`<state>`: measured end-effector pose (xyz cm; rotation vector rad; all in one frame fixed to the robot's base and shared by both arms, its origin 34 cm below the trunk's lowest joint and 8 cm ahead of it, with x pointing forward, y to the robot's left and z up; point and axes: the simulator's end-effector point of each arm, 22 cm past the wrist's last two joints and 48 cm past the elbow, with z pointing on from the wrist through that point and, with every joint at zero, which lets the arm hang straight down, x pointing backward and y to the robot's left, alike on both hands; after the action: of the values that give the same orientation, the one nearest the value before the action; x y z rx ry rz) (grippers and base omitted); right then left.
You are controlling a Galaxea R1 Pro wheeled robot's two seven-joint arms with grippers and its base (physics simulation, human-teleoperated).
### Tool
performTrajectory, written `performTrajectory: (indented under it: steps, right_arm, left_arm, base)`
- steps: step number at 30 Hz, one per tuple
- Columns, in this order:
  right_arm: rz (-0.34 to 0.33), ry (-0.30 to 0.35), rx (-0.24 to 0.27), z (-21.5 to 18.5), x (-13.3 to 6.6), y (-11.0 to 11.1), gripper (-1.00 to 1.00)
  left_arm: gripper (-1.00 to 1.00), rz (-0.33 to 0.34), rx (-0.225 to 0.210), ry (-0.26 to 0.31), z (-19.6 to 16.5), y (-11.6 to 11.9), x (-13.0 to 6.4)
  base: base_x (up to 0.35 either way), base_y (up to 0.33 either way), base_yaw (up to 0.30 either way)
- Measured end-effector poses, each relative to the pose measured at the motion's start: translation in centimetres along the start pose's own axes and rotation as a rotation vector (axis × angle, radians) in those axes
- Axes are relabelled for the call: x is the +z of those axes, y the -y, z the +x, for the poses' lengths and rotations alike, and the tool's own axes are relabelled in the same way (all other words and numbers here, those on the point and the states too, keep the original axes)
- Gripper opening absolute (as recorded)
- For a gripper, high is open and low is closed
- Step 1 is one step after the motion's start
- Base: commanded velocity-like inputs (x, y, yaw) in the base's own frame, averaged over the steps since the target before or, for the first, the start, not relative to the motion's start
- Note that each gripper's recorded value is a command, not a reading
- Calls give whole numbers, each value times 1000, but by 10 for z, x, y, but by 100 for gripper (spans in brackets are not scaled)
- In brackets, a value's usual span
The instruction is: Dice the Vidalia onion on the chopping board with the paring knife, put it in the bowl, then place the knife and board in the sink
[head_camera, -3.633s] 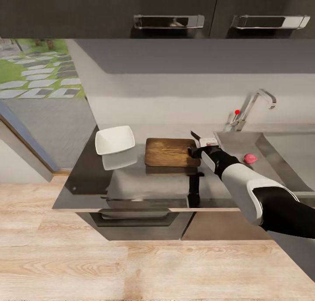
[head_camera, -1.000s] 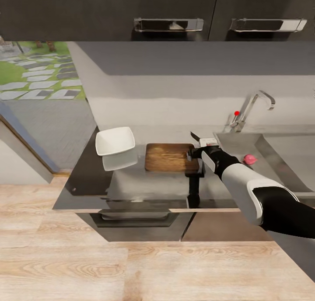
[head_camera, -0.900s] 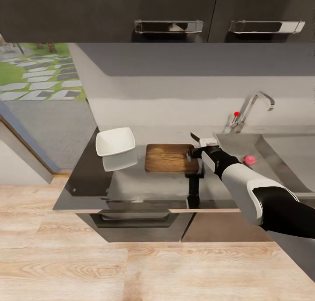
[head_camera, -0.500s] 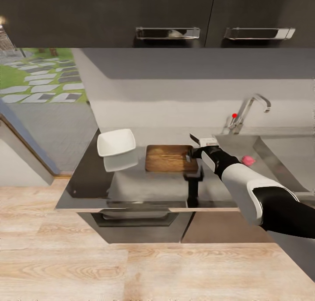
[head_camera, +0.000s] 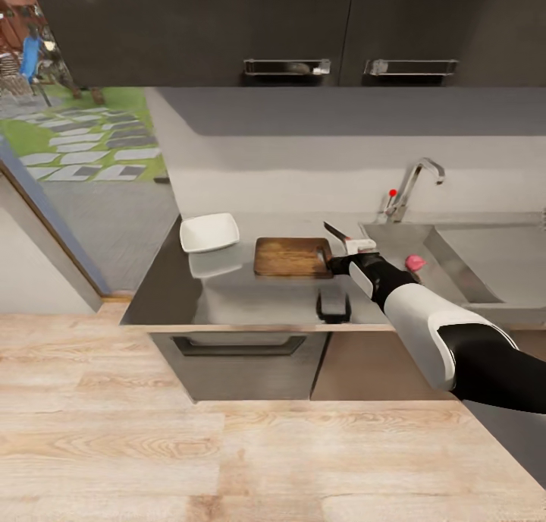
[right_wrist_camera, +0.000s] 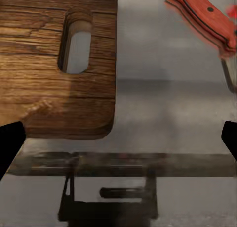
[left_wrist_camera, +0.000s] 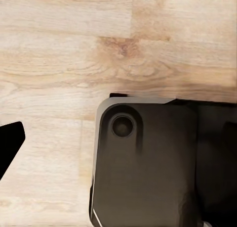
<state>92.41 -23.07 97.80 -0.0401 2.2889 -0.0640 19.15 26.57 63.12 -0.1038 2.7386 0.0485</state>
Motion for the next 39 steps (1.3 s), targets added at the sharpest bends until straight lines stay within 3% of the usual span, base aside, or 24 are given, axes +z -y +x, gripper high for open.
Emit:
performTrajectory:
  steps: [39]
  right_arm:
    - [3,62,2,-38,-33,3,100]
  left_arm:
    - [100,4,-3,61,-23,2,4]
  base:
    - [-336,0,0]
